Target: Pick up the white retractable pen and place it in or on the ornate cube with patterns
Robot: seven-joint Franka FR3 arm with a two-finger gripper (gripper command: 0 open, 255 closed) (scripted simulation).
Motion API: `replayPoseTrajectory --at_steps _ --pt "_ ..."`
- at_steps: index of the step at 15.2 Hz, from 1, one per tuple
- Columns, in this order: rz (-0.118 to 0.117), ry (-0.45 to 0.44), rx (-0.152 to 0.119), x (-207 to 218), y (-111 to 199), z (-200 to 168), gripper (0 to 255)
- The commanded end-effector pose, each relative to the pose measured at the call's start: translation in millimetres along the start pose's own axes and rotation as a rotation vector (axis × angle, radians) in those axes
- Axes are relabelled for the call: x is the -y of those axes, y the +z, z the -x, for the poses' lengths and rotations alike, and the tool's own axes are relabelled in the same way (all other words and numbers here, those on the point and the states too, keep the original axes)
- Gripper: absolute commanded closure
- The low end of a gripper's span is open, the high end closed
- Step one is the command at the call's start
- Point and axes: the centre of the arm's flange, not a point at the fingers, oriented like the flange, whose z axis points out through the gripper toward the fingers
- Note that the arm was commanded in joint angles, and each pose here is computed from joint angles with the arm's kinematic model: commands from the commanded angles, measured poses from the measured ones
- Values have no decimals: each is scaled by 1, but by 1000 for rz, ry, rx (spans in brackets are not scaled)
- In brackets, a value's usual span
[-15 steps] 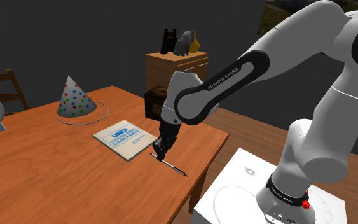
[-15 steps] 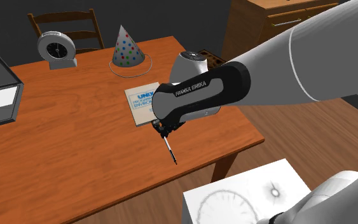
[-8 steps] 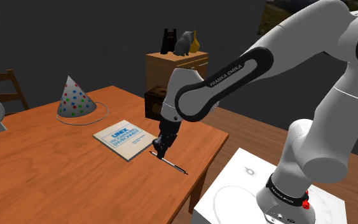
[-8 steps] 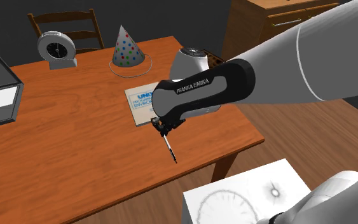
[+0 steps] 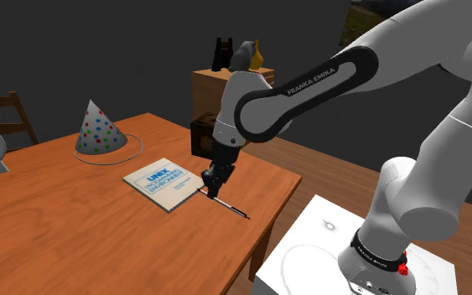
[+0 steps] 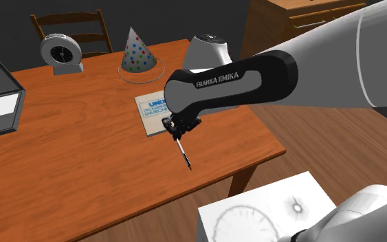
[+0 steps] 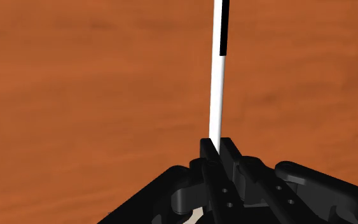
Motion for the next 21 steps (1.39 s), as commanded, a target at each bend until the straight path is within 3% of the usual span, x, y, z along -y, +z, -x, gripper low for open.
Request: replayPoseTrajectory --at_steps 1,21 --pt "0 0 0 3 -9 -1 255" --pt "0 0 0 32 -111 -8 255"
